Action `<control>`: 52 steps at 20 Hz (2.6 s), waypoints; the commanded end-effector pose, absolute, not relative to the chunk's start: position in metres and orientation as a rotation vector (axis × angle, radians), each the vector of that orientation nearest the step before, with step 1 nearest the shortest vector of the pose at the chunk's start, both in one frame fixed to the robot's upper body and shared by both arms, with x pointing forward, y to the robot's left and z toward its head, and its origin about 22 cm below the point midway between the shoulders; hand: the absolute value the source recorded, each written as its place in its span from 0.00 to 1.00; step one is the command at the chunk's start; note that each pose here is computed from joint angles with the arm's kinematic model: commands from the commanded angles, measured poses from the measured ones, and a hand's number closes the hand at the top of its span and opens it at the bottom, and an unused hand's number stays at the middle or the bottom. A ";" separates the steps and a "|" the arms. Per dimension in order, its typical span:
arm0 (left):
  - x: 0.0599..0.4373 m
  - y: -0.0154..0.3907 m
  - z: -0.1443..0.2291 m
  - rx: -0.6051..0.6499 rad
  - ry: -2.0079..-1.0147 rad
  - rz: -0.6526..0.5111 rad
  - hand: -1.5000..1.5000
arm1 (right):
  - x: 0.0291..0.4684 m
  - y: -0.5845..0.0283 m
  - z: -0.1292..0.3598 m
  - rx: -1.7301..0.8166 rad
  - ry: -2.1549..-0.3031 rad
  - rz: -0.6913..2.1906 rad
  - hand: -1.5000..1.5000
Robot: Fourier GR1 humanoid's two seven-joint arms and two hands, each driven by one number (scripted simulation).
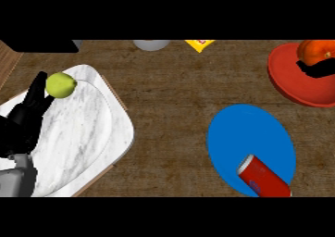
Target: Pick the squash from the plate and place it in the bowl
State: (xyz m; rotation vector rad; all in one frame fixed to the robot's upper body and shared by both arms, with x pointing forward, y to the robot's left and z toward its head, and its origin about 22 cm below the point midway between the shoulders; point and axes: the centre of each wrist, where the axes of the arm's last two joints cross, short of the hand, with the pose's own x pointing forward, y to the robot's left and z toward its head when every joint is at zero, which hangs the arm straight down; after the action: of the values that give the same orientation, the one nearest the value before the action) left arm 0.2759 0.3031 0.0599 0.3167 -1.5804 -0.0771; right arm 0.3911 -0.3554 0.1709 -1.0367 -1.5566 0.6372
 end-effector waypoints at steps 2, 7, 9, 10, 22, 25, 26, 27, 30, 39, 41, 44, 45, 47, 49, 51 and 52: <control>0.295 0.309 0.058 0.309 -1.571 -0.061 0.50 | 0.406 -0.386 0.142 -1.019 -1.556 0.610 1.00; 0.310 0.278 0.068 0.312 -1.600 -0.110 0.50 | 0.419 -0.394 0.140 -1.033 -1.534 0.612 1.00; 0.289 0.287 0.058 0.295 -1.593 -0.112 0.50 | 0.407 -0.421 0.132 -1.038 -1.573 0.601 1.00; 0.302 0.293 0.060 0.295 -1.587 -0.105 0.50 | 0.410 -0.410 0.120 -1.039 -1.561 0.576 1.00; 0.298 0.276 0.067 0.258 -1.636 -0.124 0.50 | 0.383 -0.456 0.104 -0.874 -1.260 0.703 0.00; 0.300 0.301 0.068 0.269 -1.611 -0.114 0.50 | 0.382 -0.460 0.107 -0.754 -1.404 0.539 0.00; 0.292 0.289 0.064 0.270 -1.614 -0.116 0.50 | 0.381 -0.465 0.114 -0.713 -1.459 0.429 0.00; 0.297 0.285 0.064 0.267 -1.607 -0.101 0.50 | 0.384 -0.460 0.112 -0.646 -1.513 0.332 0.00; 0.291 0.289 0.060 0.279 -1.609 -0.098 0.50 | 0.374 -0.481 0.125 -0.570 -1.634 0.094 0.00; 0.291 0.283 0.062 0.280 -1.632 -0.102 0.50 | 0.307 -0.553 0.133 -0.437 -1.633 -0.067 0.00; 0.289 0.298 0.065 0.299 -1.608 -0.097 0.50 | 0.287 -0.565 0.121 -0.419 -1.625 -0.068 0.00; 0.289 0.294 0.060 0.304 -1.612 -0.097 0.50 | 0.267 -0.578 0.116 -0.377 -1.646 -0.087 0.00; 0.285 0.293 0.059 0.280 -1.614 -0.077 0.50 | 0.261 -0.587 0.130 -0.385 -1.640 -0.070 0.00; 0.284 0.296 0.064 0.286 -1.617 -0.088 0.50 | 0.254 -0.590 0.129 -0.302 -1.656 -0.094 0.00; 0.286 0.305 0.058 0.301 -1.603 -0.084 0.50 | 0.244 -0.597 0.130 -0.255 -1.678 -0.091 0.00; 0.290 0.302 0.066 0.304 -1.602 -0.090 0.50 | 0.243 -0.597 0.127 -0.254 -1.707 -0.109 0.00; 0.282 0.295 0.052 0.292 -1.603 -0.085 0.50 | 0.245 -0.596 0.129 -0.251 -1.722 -0.096 0.00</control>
State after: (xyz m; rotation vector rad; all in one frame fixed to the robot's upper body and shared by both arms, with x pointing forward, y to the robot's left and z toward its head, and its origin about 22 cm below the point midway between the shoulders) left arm 0.2860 0.2988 0.0606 0.2940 -1.6081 -0.0890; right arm 0.2547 -0.5898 0.1278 -0.3334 -1.6441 -0.1097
